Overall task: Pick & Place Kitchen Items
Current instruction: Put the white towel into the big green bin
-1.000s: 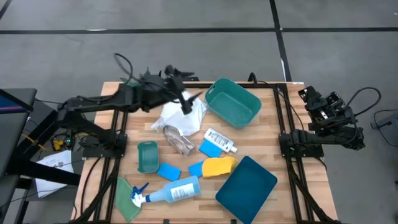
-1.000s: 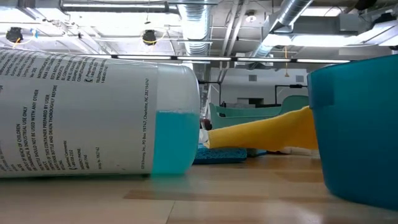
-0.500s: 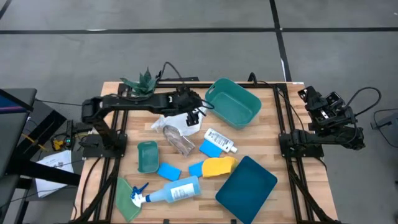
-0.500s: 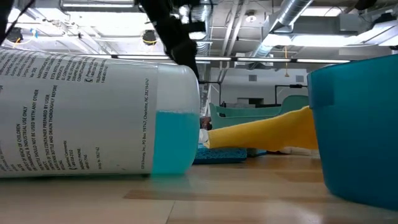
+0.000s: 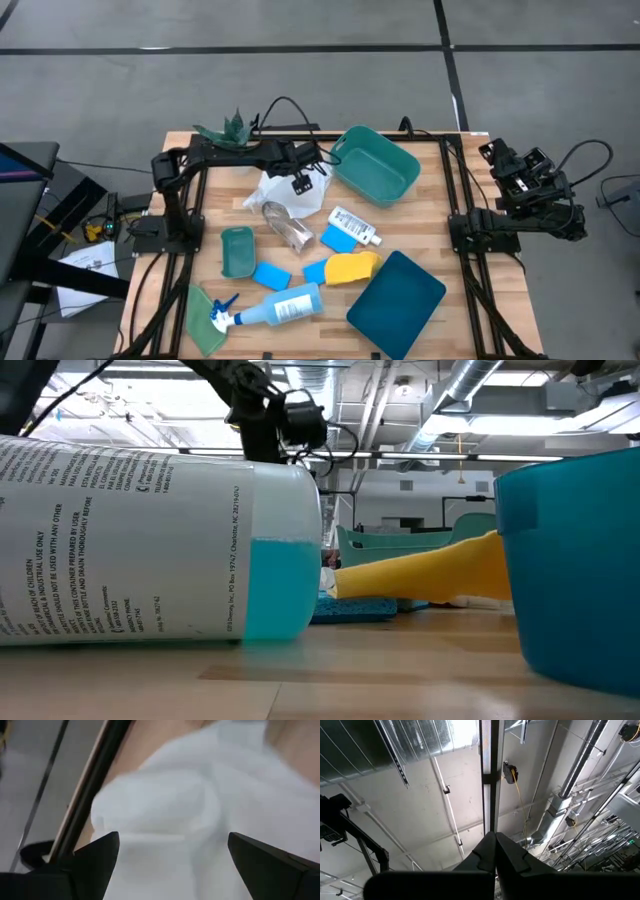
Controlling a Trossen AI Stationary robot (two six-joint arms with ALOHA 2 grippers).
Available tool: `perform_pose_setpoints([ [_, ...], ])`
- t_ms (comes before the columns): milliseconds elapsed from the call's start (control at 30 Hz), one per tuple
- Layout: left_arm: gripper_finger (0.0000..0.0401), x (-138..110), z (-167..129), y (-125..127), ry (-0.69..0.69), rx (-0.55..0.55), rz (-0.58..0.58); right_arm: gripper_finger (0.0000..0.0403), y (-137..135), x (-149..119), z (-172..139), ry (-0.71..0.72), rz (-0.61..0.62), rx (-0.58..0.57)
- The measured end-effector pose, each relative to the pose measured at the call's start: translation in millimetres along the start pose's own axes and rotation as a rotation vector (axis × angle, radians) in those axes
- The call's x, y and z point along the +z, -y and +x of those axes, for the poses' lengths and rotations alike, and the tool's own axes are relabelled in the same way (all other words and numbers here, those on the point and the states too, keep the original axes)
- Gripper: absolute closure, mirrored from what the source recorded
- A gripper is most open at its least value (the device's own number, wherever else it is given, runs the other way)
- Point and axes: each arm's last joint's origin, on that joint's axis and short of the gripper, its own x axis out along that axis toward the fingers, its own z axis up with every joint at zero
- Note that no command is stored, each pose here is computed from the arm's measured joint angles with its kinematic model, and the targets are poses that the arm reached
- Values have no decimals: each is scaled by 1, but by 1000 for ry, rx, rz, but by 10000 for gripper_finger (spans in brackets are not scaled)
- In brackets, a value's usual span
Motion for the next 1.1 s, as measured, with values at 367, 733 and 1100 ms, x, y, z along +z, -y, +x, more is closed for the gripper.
perform_pose_setpoints([
  [367, 32, -19, 21, 6, -88, -101, 19, 403, 0, 0, 0, 1, 0, -4],
  [733, 87, -34, 33, 13, -112, -122, -1, 403, 0, 0, 0, 2, 0, -8],
  [1100, 211, -35, 35, 15, -108, -149, -9, 403, 0, 0, 0, 2, -1, -8],
])
